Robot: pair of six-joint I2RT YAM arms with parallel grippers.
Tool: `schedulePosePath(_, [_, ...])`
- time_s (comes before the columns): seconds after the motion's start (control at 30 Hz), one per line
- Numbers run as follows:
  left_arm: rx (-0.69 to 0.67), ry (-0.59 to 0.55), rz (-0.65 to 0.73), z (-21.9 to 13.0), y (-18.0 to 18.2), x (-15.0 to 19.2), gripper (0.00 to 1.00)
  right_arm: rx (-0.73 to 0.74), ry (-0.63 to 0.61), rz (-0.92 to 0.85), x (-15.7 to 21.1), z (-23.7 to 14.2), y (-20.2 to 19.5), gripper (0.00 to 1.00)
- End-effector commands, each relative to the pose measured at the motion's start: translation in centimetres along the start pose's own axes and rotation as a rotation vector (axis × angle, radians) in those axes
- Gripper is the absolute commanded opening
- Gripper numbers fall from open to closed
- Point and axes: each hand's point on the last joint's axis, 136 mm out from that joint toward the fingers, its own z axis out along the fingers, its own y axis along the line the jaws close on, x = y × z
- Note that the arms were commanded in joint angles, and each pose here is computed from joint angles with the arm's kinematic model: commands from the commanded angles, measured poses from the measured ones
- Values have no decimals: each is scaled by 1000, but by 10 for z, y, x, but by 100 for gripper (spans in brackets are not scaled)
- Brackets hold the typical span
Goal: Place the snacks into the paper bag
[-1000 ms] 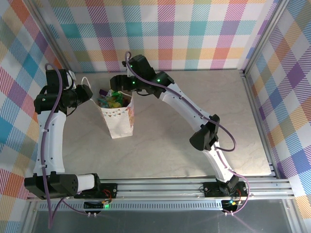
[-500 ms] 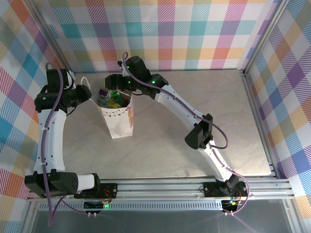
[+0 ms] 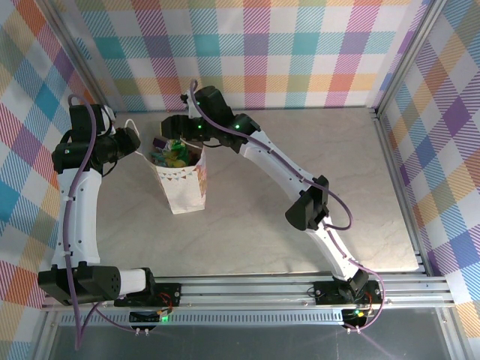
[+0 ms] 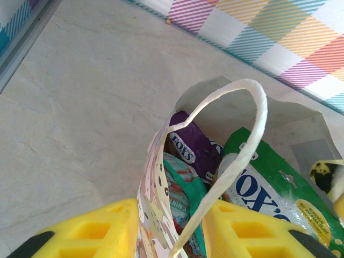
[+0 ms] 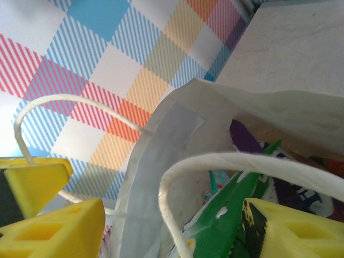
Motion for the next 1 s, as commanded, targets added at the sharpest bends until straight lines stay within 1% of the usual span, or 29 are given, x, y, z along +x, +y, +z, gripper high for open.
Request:
schedulePosePath(0.0, [2,-37,-1,-4,1,-11,36,-132,12,26,-6,-12,33,69])
schedulePosePath(0.1, [8,-33,-4,-3,0,-10,36,-207,35,55,-3,-4,41,70])
schedulePosePath(0.17, [10,-31,-6,-3,0,-9,36,-212,30,62,-4,-2,41,68])
schedulePosePath(0.33, [-7,-36,-4,-2,4,-9,36,-190,-2,20,-12,-13,45,57])
schedulePosePath(0.43, [-6,-52,-5,-1,3,-16,35,-186,-26,-12,-18,-23,52,45])
schedulePosePath(0.47, [-2,-62,-2,-1,2,-19,35,-184,-32,-19,-20,-26,54,40])
schedulePosePath(0.53, [-6,-82,8,3,2,-25,35,-170,-43,-24,-22,-30,53,25])
schedulePosePath(0.57, [-15,-91,13,7,4,-28,35,-158,-47,-23,-23,-32,53,20])
schedulePosePath(0.63, [-23,-86,28,17,5,-31,30,-145,-51,-24,-26,-36,51,13])
schedulePosePath(0.7, [14,-83,37,21,-3,-34,19,-133,-63,-20,-31,-44,49,8])
schedulePosePath(0.8, [127,-121,36,8,-25,-45,3,-104,-131,-48,-53,-71,51,4])
schedulePosePath(0.83, [168,-133,32,0,-34,-49,0,-83,-164,-65,-62,-83,52,4])
schedulePosePath(0.97, [310,-155,24,-30,-66,-61,0,-3,-290,-127,-96,-136,52,3])
